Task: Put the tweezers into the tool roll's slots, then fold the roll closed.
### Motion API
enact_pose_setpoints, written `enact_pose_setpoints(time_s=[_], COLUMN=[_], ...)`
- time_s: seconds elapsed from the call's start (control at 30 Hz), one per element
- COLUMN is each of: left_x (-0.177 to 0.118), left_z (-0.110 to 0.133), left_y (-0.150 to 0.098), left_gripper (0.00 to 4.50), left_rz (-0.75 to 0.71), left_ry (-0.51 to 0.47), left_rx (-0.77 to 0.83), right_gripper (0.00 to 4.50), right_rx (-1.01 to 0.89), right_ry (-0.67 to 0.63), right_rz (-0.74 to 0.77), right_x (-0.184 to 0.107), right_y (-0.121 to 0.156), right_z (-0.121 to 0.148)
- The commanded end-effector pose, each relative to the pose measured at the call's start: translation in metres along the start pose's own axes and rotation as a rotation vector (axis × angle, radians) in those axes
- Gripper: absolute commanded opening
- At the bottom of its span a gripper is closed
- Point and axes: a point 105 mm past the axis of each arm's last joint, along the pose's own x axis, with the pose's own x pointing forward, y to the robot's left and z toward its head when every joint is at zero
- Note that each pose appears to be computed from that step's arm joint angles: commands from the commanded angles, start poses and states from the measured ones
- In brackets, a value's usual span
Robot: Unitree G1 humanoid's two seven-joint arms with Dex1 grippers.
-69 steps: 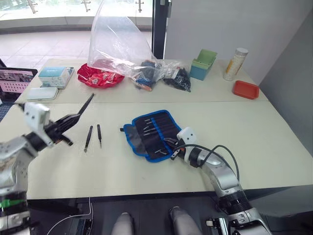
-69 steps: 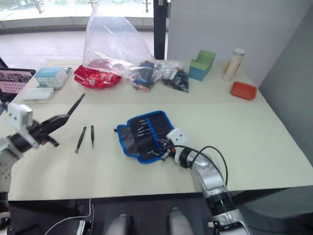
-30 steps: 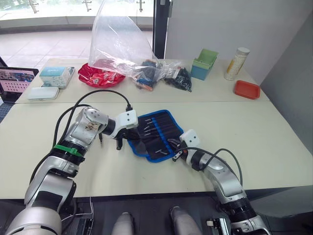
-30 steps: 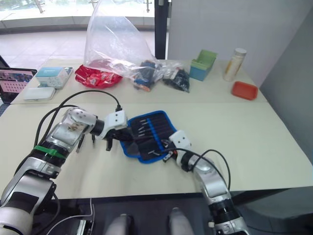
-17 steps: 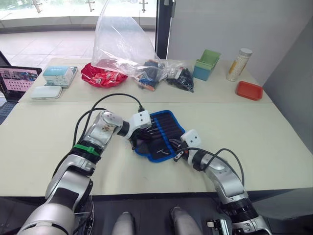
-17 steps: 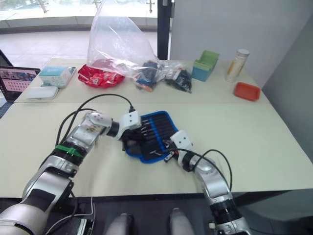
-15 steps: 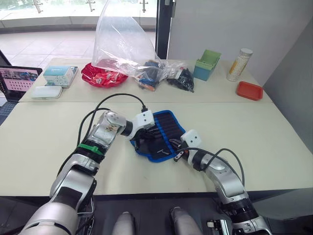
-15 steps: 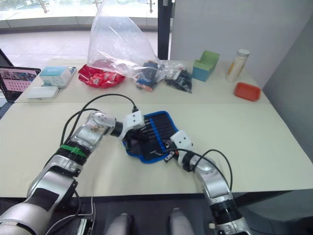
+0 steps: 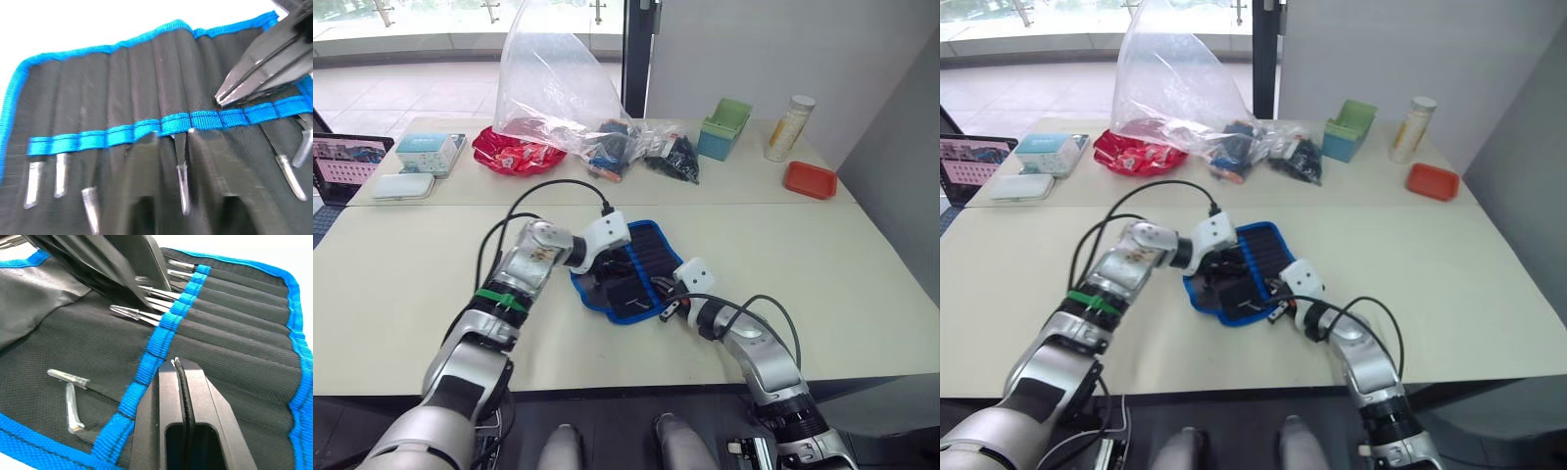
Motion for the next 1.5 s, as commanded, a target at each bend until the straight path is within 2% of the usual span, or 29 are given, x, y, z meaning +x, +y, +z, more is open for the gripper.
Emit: enact_pose_setpoints(time_s=[0.03,0.17,0.2,0.27,0.4,0.57,0.63,0.77,0.93,1.1,1.5], left_x=[-0.033,-0.076,-0.090,-0.120,-0.162,-0.209,-0.220,-0.234,-0.252,-0.248,-0.240], left_z=[0.016,0.020,0.019,0.014,-0.004,-0.048,-0.058,-0.077,-0.118,-0.128,-0.136], left_y=[0.000,0.007,0.011,0.019,0.019,0.000,-0.011,-0.035,-0.073,-0.091,-0.101], left_gripper=[2.96,4.34,4.43,4.43,4.43,4.43,4.43,4.43,4.43,4.43,4.43], left_rz=[0.025,0.135,0.192,0.310,0.496,0.723,0.817,0.961,1.165,1.190,1.206], left_ry=[-0.127,-0.246,-0.270,-0.300,-0.303,-0.287,-0.295,-0.295,-0.255,-0.233,-0.235], left_rx=[-0.020,-0.066,-0.085,-0.113,-0.142,-0.234,-0.254,-0.282,-0.390,-0.414,-0.446], right_gripper=[0.00,0.00,0.00,0.00,0.00,0.00,0.00,0.00,0.00,0.00,0.00], right_rx=[0.004,0.003,0.002,-0.002,-0.009,-0.018,-0.023,-0.032,-0.047,-0.052,-0.053], right_ry=[0.046,0.061,0.065,0.069,0.078,0.078,0.081,0.086,0.079,0.075,0.073], right_rz=[-0.004,0.003,0.007,0.026,0.070,0.120,0.139,0.179,0.204,0.232,0.240], right_x=[0.000,0.003,0.004,0.006,0.009,0.016,0.019,0.023,0.032,0.035,0.035], right_y=[-0.001,0.000,-0.001,0.000,0.004,0.004,0.004,0.006,0.005,0.009,0.010], right_z=[-0.012,-0.015,-0.016,-0.017,-0.021,-0.019,-0.019,-0.020,-0.015,-0.014,-0.016])
